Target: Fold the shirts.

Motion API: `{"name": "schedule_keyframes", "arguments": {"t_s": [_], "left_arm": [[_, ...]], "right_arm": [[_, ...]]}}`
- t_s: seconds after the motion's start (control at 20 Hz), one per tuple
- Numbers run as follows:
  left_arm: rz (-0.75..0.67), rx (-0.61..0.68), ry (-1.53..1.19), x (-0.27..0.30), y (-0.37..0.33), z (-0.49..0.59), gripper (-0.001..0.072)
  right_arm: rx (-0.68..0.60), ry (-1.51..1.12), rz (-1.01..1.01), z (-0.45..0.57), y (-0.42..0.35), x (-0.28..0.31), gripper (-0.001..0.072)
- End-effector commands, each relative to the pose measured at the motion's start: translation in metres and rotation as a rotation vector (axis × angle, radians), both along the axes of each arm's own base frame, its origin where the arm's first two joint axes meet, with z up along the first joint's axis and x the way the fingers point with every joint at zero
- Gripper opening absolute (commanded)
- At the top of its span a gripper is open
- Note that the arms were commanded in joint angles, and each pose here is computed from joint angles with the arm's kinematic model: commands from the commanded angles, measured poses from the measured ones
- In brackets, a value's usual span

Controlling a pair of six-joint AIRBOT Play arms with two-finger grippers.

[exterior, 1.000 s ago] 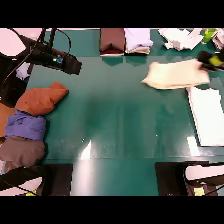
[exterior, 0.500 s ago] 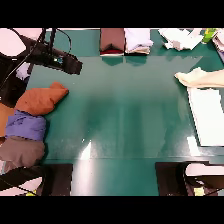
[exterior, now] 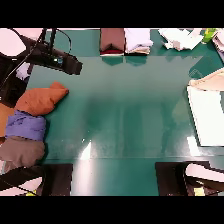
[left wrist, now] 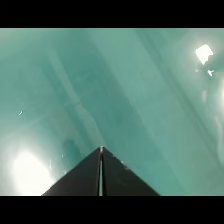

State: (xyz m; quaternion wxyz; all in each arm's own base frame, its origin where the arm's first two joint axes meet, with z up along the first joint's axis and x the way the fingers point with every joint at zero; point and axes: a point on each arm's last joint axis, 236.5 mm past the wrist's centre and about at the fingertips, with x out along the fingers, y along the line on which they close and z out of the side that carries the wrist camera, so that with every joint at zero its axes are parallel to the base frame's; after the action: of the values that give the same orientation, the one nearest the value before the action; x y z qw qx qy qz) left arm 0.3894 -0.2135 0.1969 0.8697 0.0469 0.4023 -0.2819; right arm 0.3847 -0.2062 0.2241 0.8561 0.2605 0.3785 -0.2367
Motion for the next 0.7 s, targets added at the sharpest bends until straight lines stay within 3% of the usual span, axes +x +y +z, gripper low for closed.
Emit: {"name": "schedule_keyframes", "arguments": {"t_s": [0.0, 0.5, 0.65], "left_arm": [[-0.007, 0.013, 0.021, -0.004, 0.001, -0.004, 0.0023], [-0.019, 0.027, 0.038, -0.009, 0.003, -0.008, 0.0023], [-0.018, 0.028, 0.039, -0.009, 0.003, -0.008, 0.0023]], "right_arm": [[0.003, 0.013, 0.006, 0.009, 0.01, -0.015, 0.0022], [-0.098, 0.381, -0.117, -0.054, -0.009, -0.119, 0.0023], [-0.056, 0.483, -0.143, -0.094, -0.008, -0.148, 0.0023]]}}
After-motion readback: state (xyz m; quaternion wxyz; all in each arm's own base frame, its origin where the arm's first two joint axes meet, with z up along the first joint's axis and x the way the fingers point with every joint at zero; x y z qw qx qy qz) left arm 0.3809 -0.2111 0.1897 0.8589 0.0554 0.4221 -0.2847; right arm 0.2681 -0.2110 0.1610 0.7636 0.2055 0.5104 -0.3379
